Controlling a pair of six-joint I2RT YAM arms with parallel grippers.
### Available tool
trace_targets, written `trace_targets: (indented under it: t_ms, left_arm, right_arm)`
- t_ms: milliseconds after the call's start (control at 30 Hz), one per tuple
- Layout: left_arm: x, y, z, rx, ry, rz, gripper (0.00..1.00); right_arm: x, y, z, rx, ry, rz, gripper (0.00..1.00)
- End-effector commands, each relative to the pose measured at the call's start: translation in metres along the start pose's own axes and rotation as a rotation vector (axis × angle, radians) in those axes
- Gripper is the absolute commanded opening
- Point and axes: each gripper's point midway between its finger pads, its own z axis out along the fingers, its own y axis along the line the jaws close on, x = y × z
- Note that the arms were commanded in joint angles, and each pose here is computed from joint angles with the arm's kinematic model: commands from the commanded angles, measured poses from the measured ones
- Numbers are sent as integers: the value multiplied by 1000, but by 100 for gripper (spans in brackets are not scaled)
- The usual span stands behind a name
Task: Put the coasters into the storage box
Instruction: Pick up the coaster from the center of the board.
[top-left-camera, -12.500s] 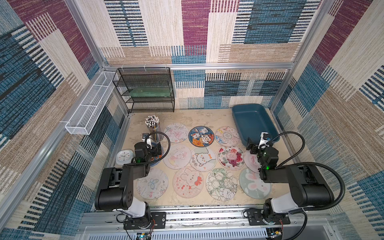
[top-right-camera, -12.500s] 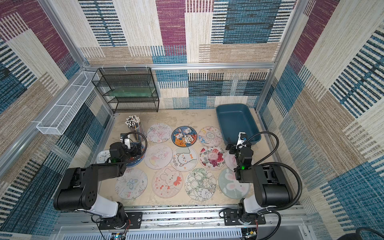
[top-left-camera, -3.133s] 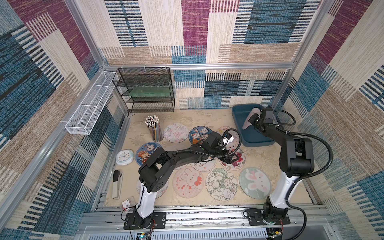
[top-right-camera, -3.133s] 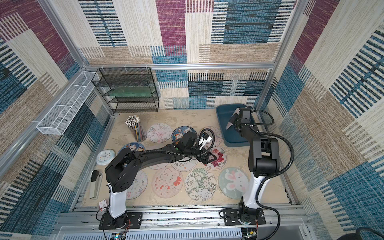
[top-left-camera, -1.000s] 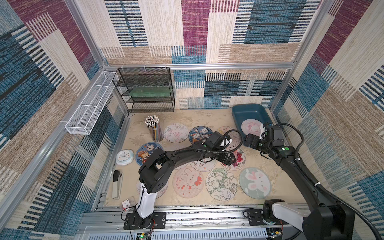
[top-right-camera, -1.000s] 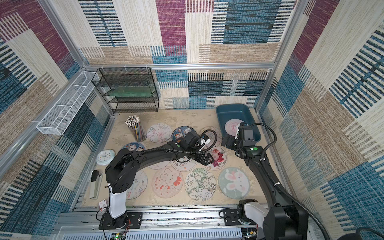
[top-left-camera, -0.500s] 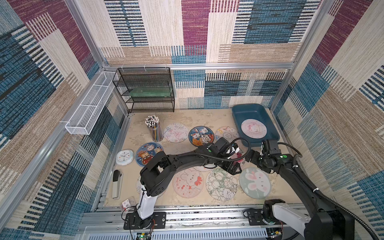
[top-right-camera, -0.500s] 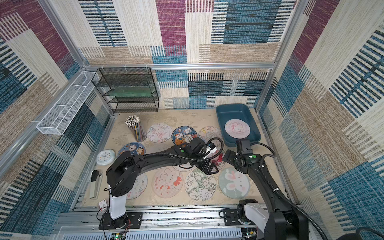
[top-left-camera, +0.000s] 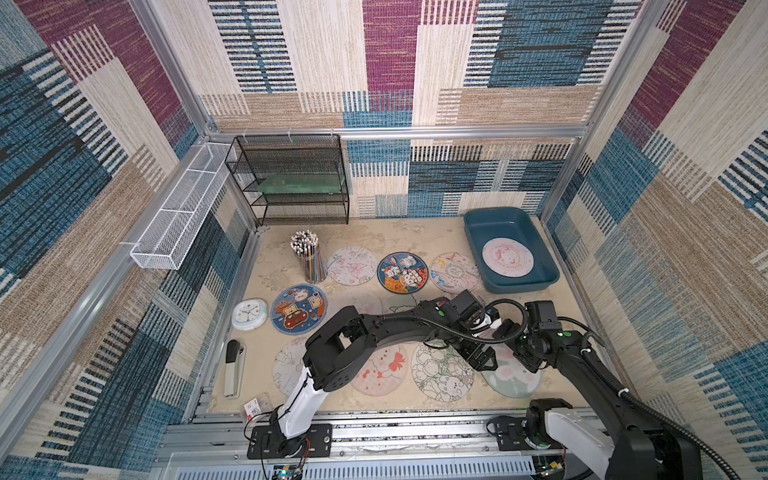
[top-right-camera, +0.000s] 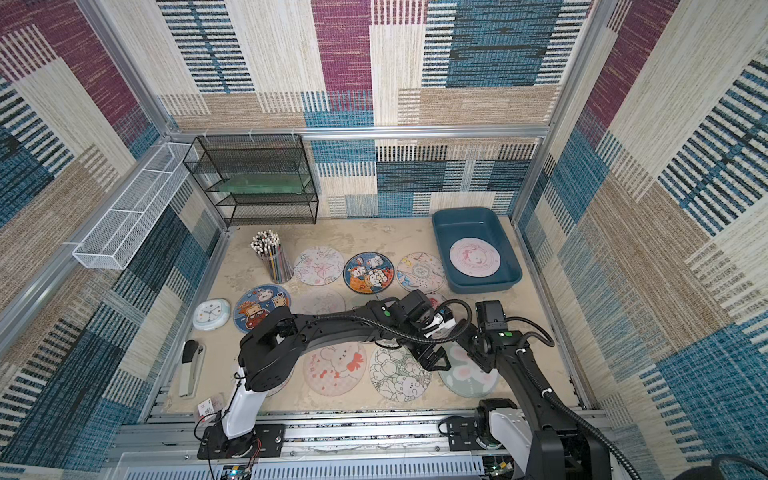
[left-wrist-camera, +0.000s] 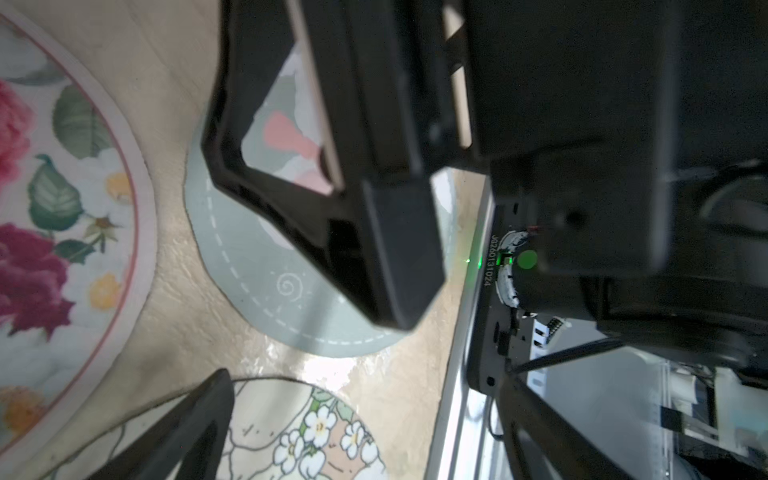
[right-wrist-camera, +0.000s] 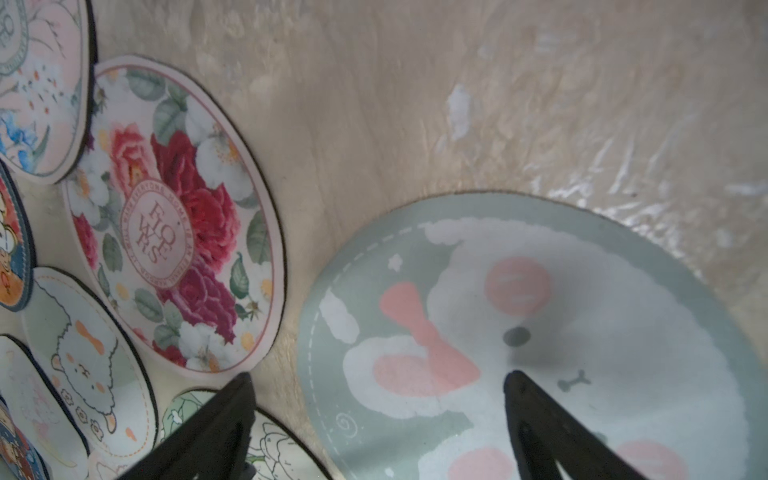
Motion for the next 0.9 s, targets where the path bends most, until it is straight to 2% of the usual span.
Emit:
trace_targets:
  t_ms: [0, 500, 867]
  left_arm:
    - [5, 0, 5, 3, 34, 5, 97]
    - [15, 21, 34, -61, 101, -26, 95]
    - [18, -11, 49, 123, 122, -16, 93]
  right_arm:
    - [-6, 1, 3, -26, -19, 15, 95]
    - [3, -15, 19, -41, 14, 54, 95]
    - [5, -15, 25, -44, 35, 48, 95]
